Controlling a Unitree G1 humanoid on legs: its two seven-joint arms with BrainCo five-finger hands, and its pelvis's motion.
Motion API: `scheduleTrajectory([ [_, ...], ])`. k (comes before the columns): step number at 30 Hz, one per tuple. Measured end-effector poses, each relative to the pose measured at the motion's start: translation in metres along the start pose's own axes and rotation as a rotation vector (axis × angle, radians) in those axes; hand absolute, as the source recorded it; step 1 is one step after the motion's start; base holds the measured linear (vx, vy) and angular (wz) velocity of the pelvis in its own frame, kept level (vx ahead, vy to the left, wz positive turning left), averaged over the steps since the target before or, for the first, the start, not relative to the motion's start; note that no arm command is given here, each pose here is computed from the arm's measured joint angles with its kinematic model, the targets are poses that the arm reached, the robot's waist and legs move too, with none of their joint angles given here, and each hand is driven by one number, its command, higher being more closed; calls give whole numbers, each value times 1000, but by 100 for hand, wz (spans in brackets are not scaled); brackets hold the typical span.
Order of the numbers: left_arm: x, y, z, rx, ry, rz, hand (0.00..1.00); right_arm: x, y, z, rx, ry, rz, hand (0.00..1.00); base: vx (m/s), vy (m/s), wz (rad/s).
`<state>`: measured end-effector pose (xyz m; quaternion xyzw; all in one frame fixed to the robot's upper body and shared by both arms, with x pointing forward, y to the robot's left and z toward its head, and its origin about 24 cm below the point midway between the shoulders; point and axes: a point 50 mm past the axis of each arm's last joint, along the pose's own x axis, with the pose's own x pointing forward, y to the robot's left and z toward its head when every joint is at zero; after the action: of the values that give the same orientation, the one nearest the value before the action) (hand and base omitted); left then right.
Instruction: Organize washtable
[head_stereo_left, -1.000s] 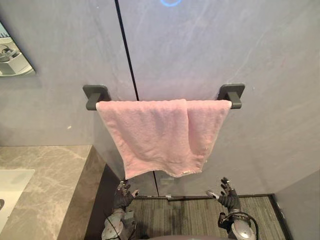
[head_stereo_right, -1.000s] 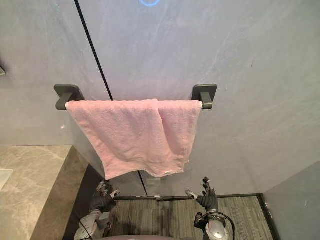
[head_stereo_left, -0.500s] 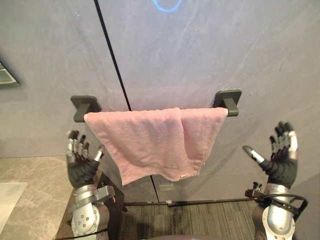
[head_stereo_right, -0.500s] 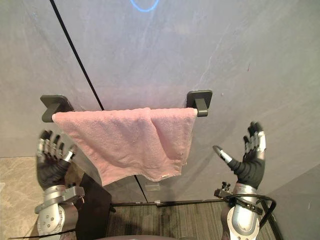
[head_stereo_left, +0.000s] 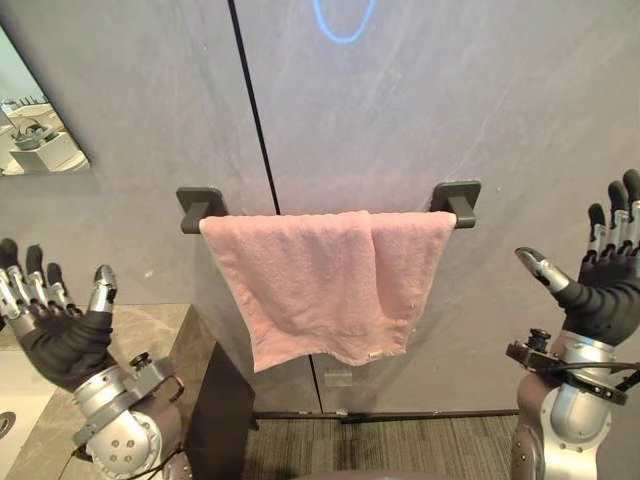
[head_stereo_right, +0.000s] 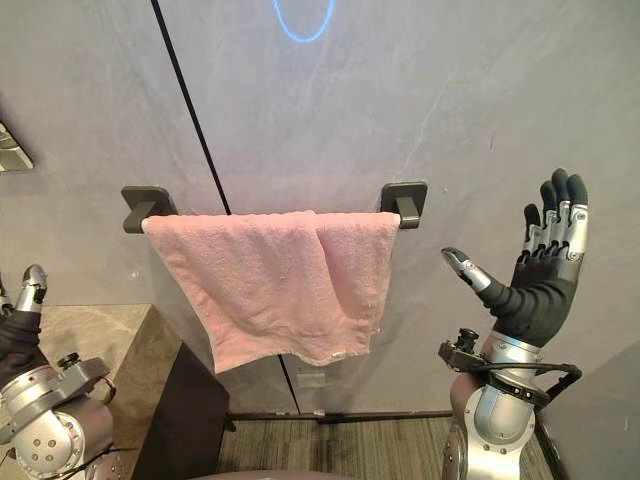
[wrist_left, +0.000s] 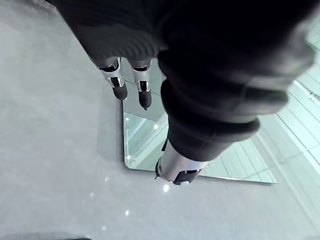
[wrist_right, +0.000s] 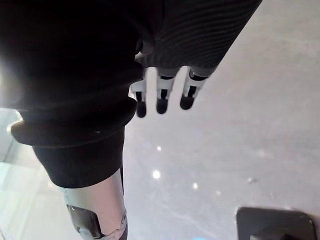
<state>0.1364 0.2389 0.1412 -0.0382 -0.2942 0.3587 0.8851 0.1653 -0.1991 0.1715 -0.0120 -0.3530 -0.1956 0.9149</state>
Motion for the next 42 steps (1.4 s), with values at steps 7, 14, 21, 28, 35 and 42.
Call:
scheduleTrajectory([
  [7, 1, -39, 5, -372, 25, -258, 0, 9, 30, 4, 280, -48, 261, 0, -4, -7, 7],
  [14, -29, -102, 6, -770, 187, -690, 0, -7, 81, -13, 463, 58, 643, 0, -8, -1, 0],
  [21, -57, -124, -15, -844, 390, -904, 0, -26, 96, -33, 477, 196, 851, 0, -50, 10, -3],
  [28, -74, -127, -37, -816, 524, -984, 0, -55, 90, -76, 400, 439, 898, 0, -29, 3, -1],
  [35, -96, -120, -79, -657, 706, -999, 0, -80, 80, -112, 241, 626, 906, 0, 0, 0, 0],
  [42, -99, -115, -95, -552, 744, -959, 0, -78, 76, -122, 149, 645, 836, 0, 1, -3, 0],
])
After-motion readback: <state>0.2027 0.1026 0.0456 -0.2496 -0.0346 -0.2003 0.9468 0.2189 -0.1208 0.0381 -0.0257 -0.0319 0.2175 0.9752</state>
